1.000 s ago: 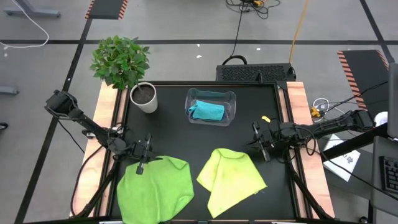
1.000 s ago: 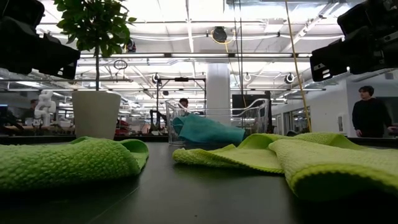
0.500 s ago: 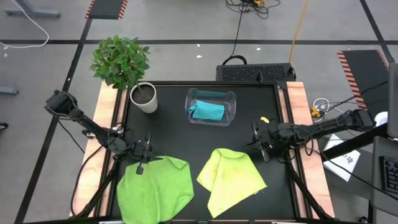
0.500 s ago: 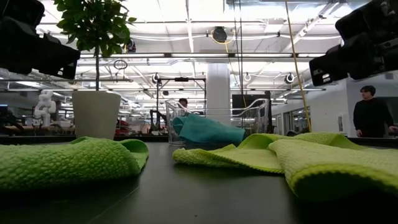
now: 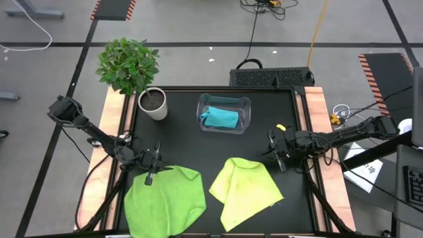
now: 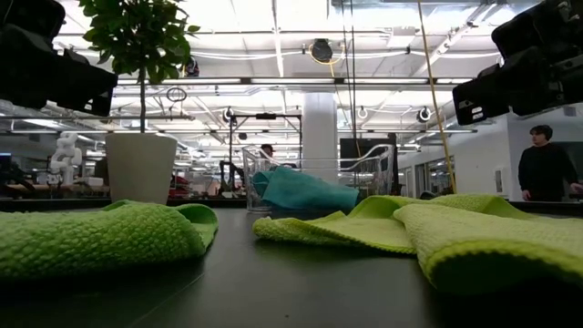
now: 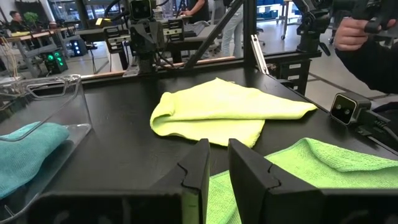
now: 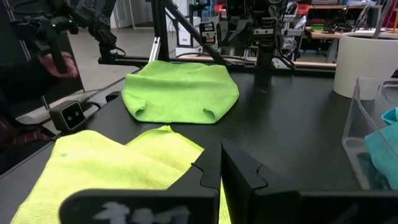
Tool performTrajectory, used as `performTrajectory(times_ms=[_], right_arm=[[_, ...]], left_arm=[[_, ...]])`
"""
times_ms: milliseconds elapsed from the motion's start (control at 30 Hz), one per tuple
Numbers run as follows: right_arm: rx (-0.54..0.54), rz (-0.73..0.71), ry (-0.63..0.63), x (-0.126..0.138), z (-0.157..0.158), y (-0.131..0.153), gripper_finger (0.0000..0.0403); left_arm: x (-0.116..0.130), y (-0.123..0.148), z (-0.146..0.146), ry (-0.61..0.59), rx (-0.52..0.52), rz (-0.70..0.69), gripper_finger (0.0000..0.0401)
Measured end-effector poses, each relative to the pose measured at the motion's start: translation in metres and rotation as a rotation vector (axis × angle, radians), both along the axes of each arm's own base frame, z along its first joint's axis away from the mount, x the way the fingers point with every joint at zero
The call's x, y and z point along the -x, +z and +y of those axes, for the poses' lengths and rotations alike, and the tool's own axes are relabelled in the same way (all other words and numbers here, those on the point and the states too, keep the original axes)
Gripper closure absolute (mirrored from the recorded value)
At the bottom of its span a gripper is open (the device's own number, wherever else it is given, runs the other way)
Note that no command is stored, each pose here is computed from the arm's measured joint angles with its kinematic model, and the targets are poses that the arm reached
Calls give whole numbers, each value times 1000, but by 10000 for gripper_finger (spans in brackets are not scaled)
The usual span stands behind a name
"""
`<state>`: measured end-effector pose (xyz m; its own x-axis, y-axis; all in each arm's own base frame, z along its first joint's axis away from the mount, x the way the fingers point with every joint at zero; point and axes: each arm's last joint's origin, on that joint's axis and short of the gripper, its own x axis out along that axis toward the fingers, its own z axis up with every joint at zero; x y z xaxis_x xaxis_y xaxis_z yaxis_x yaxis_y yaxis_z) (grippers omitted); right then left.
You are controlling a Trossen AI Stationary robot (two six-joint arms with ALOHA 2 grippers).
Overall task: Fold microfiber towels
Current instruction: Fold the light green towel
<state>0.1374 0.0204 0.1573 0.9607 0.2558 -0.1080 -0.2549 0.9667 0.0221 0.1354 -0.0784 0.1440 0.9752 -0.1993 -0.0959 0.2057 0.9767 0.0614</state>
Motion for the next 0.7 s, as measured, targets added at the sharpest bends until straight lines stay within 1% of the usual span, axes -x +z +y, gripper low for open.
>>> performTrajectory(times_ms=[233,333,400,567,700], right_arm=[[18,17,-5,0,0,-2,403],[35,14,-7,0,0,-2,403],[15,11,-10,0,0,-1,403],[19,-2,-5,0,0,0,403],[29,-28,-3,0,0,2,403]], left_arm=[[0,1,0,1,13,-5,339],[0,2,0,7,70,-8,338],[0,5,0,6,89,-32,338],[0,8,0,6,130,-50,339],[-1,8,0,6,119,-56,339]])
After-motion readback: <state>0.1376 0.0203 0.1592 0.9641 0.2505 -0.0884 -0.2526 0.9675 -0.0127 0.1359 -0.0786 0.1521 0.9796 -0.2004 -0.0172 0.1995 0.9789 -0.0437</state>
